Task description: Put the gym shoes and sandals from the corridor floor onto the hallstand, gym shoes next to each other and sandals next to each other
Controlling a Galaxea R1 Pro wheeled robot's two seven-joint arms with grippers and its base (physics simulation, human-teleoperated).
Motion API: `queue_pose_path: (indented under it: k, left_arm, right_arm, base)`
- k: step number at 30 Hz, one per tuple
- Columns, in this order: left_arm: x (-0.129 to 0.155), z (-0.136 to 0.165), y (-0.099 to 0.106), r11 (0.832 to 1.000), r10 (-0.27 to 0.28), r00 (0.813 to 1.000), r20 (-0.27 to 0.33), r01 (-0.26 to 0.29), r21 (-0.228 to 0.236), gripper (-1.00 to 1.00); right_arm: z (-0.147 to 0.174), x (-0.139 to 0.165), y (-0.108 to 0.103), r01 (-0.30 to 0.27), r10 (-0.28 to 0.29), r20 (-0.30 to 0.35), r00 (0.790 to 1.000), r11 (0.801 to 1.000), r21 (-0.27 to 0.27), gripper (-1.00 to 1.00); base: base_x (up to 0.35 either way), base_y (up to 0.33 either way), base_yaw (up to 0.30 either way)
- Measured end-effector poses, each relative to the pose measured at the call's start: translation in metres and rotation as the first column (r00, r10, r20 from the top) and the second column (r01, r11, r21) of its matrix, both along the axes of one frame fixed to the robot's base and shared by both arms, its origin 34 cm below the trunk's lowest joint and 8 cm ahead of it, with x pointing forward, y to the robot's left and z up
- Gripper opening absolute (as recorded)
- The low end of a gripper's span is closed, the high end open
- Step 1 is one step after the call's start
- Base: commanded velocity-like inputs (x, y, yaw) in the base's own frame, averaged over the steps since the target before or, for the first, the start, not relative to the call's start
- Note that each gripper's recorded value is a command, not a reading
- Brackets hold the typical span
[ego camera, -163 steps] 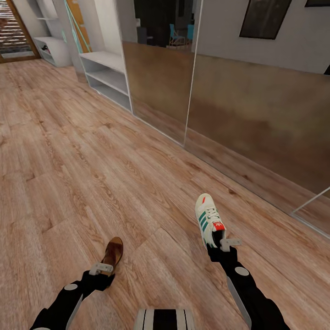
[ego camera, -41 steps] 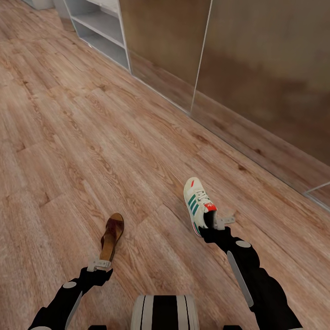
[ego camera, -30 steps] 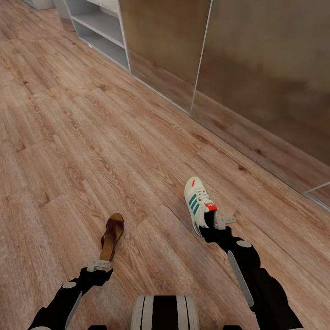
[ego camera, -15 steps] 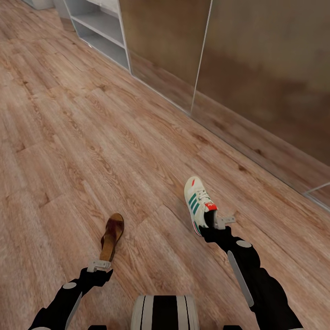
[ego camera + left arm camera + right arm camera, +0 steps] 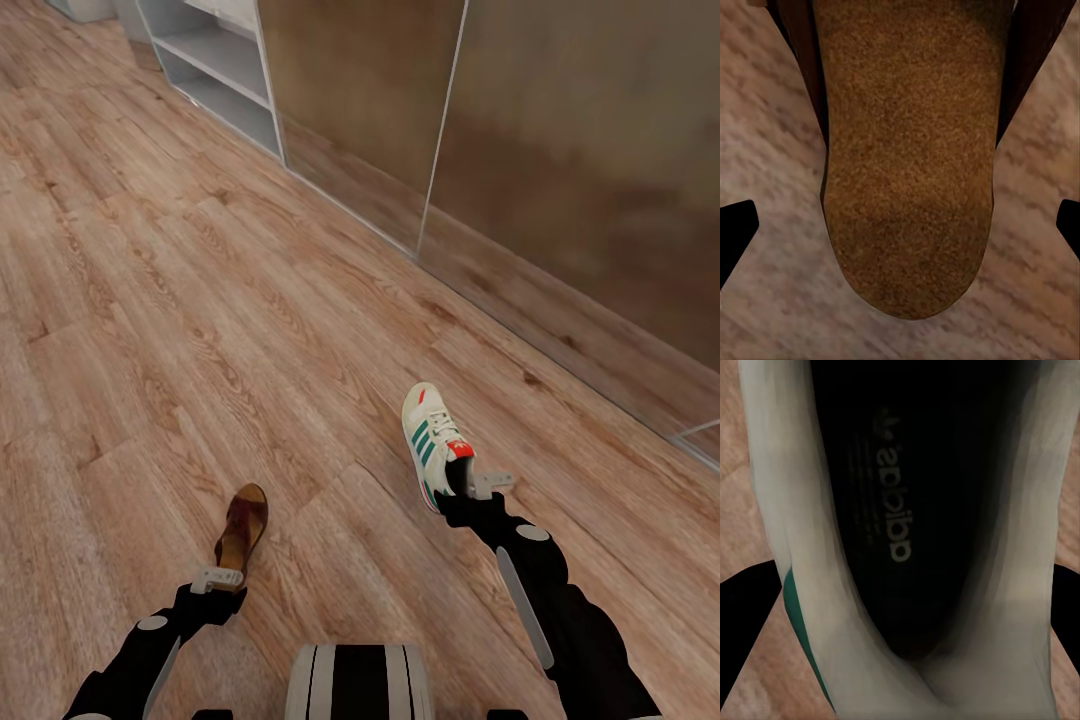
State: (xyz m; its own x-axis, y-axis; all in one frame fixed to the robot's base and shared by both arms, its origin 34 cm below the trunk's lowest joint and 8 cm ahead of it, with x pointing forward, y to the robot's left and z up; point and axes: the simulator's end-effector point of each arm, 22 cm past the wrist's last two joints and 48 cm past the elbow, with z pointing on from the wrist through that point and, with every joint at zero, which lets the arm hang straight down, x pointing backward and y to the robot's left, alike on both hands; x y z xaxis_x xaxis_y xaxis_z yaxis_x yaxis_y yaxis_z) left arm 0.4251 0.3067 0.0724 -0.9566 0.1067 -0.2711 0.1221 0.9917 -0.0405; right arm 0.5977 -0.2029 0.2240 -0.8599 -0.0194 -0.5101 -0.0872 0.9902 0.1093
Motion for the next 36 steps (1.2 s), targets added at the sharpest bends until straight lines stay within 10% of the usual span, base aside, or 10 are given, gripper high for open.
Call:
queue_pose_path:
  k: [36]
  left_arm:
    - [-0.021, -0.018, 0.001, 1.000, 0.000, 0.999, -0.047, 0.000, 0.001, 1.00]
  right_arm:
    - [-0.024, -0.012, -0.001, 0.005, -0.004, -0.044, 0.999, 1.000, 0.002, -1.00]
  base:
    - [0.001, 0.000, 0.000]
